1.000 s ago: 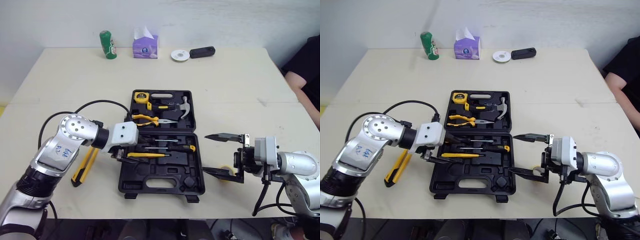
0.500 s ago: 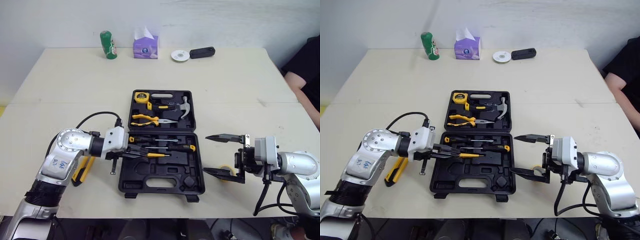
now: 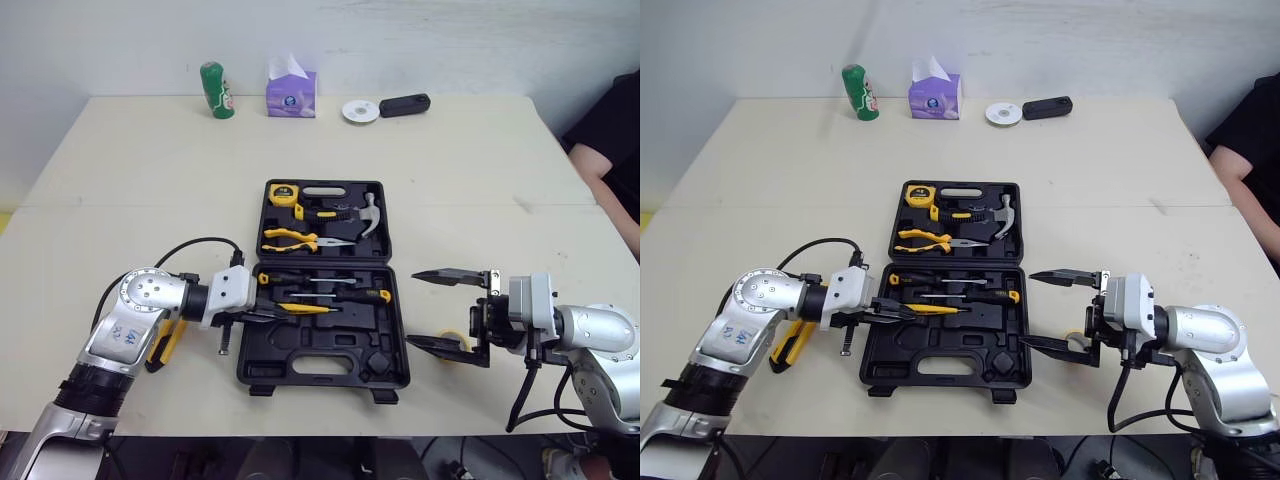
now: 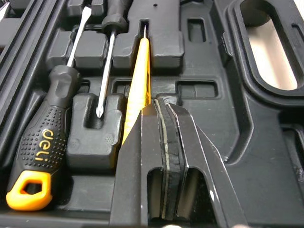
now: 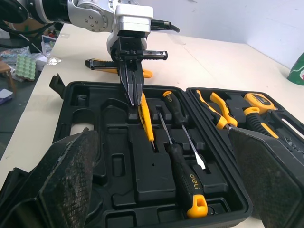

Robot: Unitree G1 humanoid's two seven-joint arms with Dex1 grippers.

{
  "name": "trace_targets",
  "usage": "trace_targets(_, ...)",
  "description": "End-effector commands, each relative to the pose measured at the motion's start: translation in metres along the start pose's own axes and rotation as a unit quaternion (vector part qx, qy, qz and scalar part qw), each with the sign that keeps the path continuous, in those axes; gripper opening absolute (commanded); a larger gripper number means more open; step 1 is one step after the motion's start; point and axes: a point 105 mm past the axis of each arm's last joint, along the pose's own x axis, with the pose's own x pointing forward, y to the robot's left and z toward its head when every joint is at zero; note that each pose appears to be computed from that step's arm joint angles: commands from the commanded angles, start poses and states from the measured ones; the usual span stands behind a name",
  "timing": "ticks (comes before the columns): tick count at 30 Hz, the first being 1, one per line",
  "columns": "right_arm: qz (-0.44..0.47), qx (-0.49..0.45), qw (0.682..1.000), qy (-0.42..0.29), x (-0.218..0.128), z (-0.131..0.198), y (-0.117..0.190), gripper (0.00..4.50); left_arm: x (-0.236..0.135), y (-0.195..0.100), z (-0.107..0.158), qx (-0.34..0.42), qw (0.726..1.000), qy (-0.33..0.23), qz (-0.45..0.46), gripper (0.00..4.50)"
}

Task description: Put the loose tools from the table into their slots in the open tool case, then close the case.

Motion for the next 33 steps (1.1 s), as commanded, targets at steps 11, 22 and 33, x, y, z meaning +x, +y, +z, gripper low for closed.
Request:
trace_targets(11,0.002,-0.011,1.000,-0.008,0.001,0.005,0.002,4.50,0.000,0.007,0.005,-0.026,0.999,-0.026,0.024,0.02)
trace_targets(22,0.004,-0.008,1.000,-0.009,0.001,0.004,0.003,4.50,0.002,0.009,0.003,-0.059,0.997,-0.037,0.037,0.02)
trace_targets(33,0.005,-0.003,1.000,-0.008,0.001,0.003,0.005,4.50,0.007,0.006,-0.019,-0.080,0.996,0.009,0.041,0.02)
